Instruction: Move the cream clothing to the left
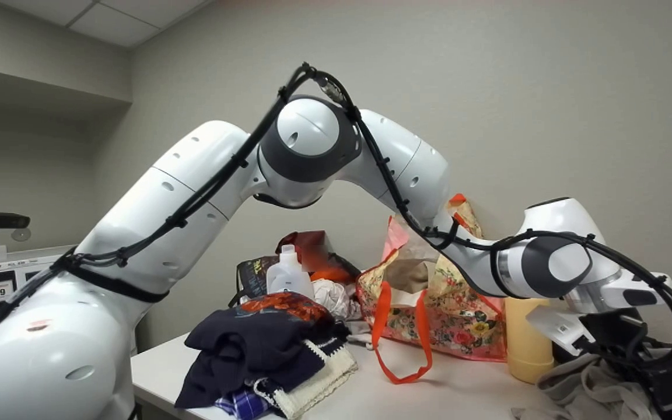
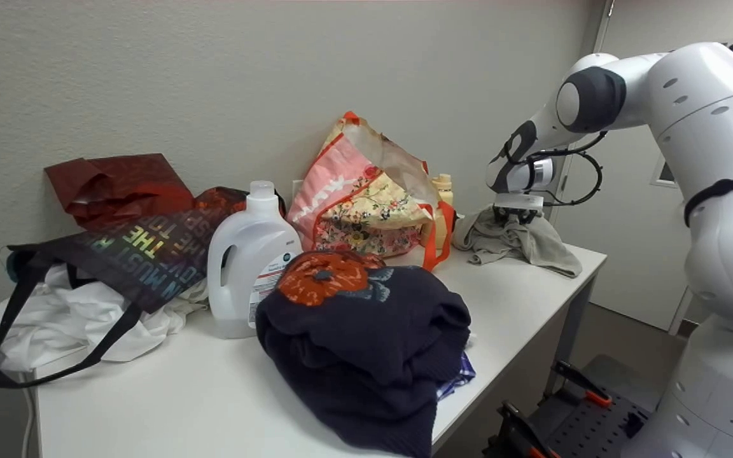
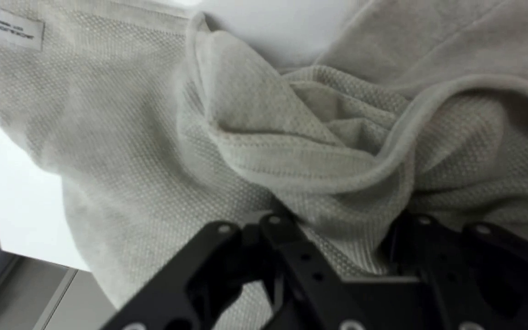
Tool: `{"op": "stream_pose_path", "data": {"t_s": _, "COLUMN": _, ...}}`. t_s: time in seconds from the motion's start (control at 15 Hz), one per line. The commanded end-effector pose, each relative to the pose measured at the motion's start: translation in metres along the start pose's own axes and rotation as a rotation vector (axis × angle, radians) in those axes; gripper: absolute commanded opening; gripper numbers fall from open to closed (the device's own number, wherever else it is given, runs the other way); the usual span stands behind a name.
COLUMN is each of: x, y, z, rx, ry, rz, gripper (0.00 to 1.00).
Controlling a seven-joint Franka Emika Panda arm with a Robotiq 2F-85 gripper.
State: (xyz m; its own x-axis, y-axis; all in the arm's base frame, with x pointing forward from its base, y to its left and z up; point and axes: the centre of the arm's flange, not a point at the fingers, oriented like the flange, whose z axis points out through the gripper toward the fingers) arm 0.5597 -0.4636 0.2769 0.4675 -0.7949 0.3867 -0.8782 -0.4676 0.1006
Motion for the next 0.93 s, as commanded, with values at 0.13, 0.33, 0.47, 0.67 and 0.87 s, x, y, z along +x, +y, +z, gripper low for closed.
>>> {"op": "stream_pose_path", "data": {"t_s": 0.13, "x": 0.001, "y": 0.005, "z": -0.027, "rx": 0.019, "ry": -0.001, "rz": 0.026, "gripper": 0.00}}
{"op": "stream_pose_path", "data": {"t_s": 0.33, "x": 0.013, "y": 0.017, "z": -0.083, "rx": 0.022, "ry": 0.008, "rz": 0.034, "gripper": 0.03}}
{"op": "stream_pose_path", "data": {"t_s": 0.47, "x": 0.023, "y": 0.030, "z": -0.121, "rx": 0.022, "ry": 0.010, "rz": 0.043, "gripper": 0.03}}
{"op": "stream_pose_path", "data": {"t_s": 0.67, "x": 0.038, "y": 0.051, "z": -0.183, "rx": 0.064, "ry": 0.037, "rz": 0.096, "gripper": 0.03}}
{"op": "stream_pose_path", "data": {"t_s": 0.87, "x": 0.048, "y": 0.068, "z": -0.252, "rx": 0.171, "ry": 0.098, "rz": 0.117, "gripper": 0.03}}
